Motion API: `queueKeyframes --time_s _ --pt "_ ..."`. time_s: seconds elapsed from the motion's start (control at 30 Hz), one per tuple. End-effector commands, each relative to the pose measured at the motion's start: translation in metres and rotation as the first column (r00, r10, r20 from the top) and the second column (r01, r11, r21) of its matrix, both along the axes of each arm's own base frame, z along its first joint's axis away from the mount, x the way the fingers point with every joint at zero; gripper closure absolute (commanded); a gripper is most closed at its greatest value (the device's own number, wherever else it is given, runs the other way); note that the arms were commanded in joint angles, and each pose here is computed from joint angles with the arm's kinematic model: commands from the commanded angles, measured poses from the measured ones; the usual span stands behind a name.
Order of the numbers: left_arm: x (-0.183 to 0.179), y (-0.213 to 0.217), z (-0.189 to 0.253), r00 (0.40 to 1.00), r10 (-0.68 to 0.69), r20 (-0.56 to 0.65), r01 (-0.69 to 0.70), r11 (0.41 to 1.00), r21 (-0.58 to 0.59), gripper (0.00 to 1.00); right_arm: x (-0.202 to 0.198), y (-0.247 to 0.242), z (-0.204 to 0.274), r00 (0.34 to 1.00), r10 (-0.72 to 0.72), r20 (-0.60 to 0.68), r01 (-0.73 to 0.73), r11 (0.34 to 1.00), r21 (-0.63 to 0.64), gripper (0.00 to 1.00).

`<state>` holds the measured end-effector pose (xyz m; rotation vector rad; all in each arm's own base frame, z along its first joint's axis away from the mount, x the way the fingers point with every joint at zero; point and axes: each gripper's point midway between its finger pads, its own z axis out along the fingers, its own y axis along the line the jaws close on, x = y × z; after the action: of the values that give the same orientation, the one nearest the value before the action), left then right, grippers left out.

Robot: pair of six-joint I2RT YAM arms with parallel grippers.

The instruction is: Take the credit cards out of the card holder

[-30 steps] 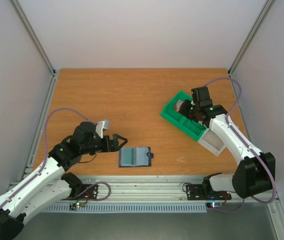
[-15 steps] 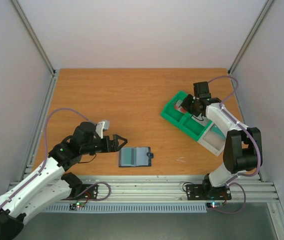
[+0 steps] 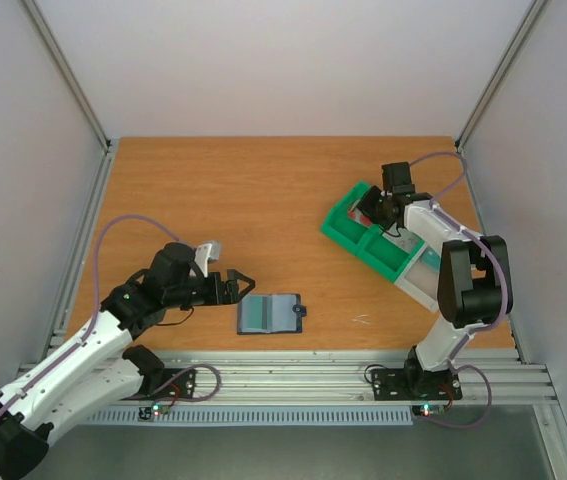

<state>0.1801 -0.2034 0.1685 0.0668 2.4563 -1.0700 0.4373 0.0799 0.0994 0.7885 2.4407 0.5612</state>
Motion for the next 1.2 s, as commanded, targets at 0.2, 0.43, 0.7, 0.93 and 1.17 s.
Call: queueKeyframes --time_s 0.2,0.43,0.7,0.93,1.17 --pt "0.006 -0.002 0.003 1.0 -0.003 0.027 0.003 1.0 0.006 0.01 0.021 -0.008 -0.004 0.999 -0.036 0.003 0.036 0.999 0.018 0.94" --pt "0.006 -0.003 -0.001 1.0 -0.014 0.02 0.013 1.0 0.02 0.01 0.018 -0.011 -0.005 0.999 -0.044 -0.016 0.044 0.999 0.009 0.85" --pt "0.007 0.0 -0.005 1.0 -0.004 0.02 0.003 1.0 0.03 0.01 0.016 -0.013 -0.008 0.999 -0.047 -0.029 0.047 0.999 -0.002 0.83" --pt "0.005 0.0 -0.006 1.0 -0.003 0.016 0.003 1.0 0.031 0.01 0.016 -0.014 -0.006 0.998 -0.05 -0.033 0.049 0.999 -0.007 0.83" --pt "0.005 0.0 -0.007 1.0 -0.01 0.013 0.01 0.999 0.035 0.01 0.013 -0.019 -0.002 0.997 -0.057 -0.059 0.055 0.998 -0.037 0.82"
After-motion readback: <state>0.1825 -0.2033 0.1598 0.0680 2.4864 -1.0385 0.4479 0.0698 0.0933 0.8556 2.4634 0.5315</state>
